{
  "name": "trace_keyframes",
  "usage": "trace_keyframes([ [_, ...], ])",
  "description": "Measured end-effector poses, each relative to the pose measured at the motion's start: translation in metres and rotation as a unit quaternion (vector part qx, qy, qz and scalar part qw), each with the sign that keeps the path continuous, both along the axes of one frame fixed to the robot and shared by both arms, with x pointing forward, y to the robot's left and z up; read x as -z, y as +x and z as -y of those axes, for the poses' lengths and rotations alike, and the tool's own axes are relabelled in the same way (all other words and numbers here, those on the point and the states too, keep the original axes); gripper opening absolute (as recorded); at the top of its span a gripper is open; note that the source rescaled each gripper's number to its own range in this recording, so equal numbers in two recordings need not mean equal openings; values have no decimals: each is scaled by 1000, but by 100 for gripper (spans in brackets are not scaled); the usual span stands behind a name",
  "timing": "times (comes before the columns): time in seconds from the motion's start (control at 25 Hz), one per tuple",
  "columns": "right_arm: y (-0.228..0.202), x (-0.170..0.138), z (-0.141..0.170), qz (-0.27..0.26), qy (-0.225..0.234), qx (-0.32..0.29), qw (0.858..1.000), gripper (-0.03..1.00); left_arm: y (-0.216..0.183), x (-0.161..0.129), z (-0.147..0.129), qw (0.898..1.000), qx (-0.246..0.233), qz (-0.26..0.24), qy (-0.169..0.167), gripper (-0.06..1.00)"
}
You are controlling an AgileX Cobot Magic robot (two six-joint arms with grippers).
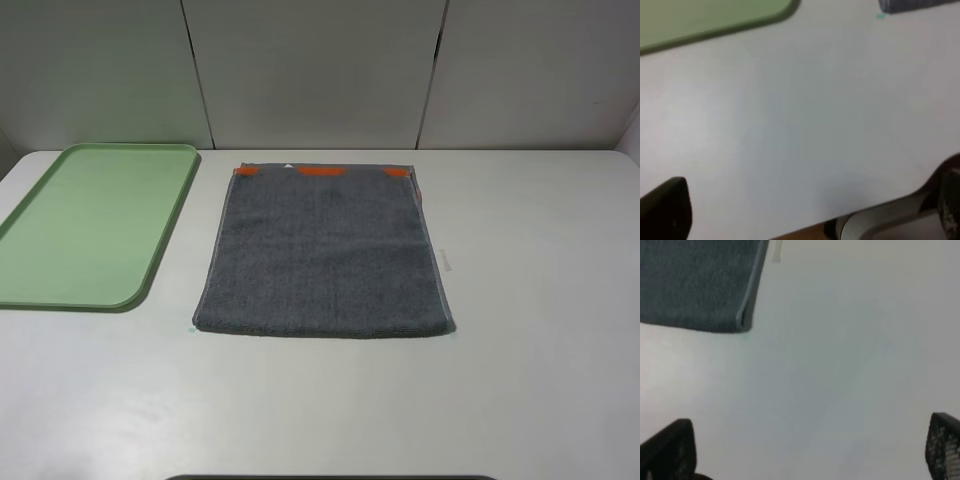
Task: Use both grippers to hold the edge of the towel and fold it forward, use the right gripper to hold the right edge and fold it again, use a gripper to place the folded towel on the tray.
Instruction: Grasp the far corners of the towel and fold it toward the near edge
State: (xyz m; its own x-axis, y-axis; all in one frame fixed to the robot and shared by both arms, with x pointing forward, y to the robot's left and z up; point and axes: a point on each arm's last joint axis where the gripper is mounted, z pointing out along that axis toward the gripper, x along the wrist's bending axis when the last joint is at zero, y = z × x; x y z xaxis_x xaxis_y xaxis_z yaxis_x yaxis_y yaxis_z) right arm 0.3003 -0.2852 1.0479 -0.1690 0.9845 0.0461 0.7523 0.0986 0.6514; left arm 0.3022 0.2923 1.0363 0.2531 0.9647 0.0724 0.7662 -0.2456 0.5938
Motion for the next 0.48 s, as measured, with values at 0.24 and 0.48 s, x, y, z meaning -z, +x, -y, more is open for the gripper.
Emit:
trace_keyframes([
  [0.24, 20, 5, -2, -31, -11, -18, 999, 100, 22, -7, 8, 997, 69, -10, 21, 98],
  [0.48, 35, -4, -6, -44, -9, -42, 998, 100, 45, -6, 22, 989, 134, -37, 47, 98],
])
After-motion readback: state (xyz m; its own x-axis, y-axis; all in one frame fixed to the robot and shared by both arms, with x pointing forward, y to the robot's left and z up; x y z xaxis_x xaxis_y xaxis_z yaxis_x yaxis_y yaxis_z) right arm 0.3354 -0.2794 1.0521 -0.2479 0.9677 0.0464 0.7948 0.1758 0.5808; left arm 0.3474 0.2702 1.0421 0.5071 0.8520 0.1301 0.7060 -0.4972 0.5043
